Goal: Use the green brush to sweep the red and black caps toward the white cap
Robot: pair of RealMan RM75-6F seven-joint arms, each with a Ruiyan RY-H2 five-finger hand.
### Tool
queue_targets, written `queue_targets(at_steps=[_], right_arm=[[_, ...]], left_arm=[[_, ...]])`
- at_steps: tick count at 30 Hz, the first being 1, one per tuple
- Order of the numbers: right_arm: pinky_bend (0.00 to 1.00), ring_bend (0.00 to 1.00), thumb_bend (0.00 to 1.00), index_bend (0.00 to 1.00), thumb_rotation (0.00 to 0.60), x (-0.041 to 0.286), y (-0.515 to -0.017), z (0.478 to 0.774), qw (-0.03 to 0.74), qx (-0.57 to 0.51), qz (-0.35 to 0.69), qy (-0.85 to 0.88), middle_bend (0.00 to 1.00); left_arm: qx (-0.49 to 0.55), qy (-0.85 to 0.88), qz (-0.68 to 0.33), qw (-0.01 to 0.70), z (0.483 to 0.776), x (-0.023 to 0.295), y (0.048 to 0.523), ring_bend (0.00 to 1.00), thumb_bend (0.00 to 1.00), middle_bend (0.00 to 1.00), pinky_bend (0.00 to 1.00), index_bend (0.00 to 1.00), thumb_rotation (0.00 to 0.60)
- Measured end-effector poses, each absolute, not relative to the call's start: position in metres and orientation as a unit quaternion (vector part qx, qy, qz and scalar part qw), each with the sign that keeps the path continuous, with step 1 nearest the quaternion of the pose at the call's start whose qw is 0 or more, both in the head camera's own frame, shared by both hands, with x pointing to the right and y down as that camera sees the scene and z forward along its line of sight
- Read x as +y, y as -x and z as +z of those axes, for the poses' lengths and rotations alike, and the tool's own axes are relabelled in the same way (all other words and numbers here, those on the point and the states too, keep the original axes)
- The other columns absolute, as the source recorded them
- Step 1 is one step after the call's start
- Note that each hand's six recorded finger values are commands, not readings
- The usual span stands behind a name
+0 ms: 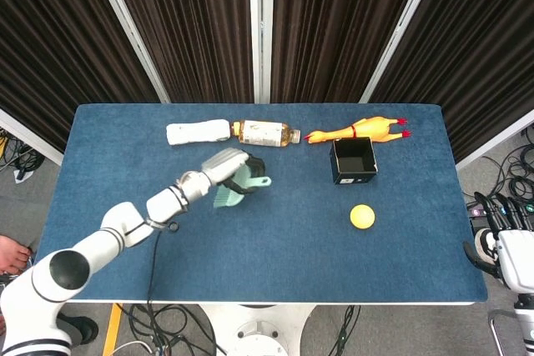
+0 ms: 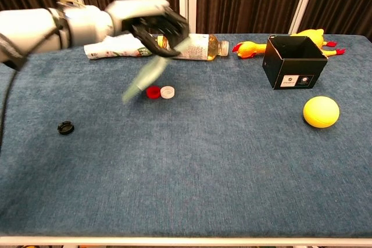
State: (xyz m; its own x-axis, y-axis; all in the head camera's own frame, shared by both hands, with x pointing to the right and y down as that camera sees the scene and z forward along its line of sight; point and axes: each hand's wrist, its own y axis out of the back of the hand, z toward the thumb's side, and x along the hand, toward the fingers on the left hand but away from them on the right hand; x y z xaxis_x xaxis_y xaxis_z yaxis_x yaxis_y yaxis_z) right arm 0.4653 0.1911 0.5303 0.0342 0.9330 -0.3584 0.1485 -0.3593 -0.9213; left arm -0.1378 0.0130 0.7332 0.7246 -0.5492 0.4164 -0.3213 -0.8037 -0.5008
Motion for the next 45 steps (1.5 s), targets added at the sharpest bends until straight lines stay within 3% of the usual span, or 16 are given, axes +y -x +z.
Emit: queue_targets(at_steps=[8,24,36,45], right_arm=[[0.02,0.0,0.24,0.03,0.6,0.183,-0.456,0.541,0.362,-0.424,0.527,0.642,0.16],[0.02,0.0,0.23,0.03,0.6,0.175,-0.456,0.547,0.362,-0.419,0.524,0.648,0.16],[0.02,0.0,0.23,0.03,0.6,0.175,-0.457,0.546,0.36,-0.418,0.527,0.647,0.16],[0.02,0.0,0.24,0.03,0.6,0.176,-0.457,0.546,0.36,-0.418,0.527,0.647,0.16]], left_arm=[[0.329,0.883,-0.298,0.154,0.713,0.014,0.204,0.43,0.42,0.63,0.35,0.55,0.6],[0.435,0.794,-0.398,0.147,0.696,0.092,0.285,0.43,0.42,0.62,0.28,0.54,0.6],[0.501,0.743,-0.434,0.09,0.716,0.13,0.285,0.43,0.42,0.62,0.26,0.54,0.6],[0.512,0.735,-0.433,0.103,0.723,0.133,0.259,0.43,0.42,0.62,0.26,0.54,0.6]])
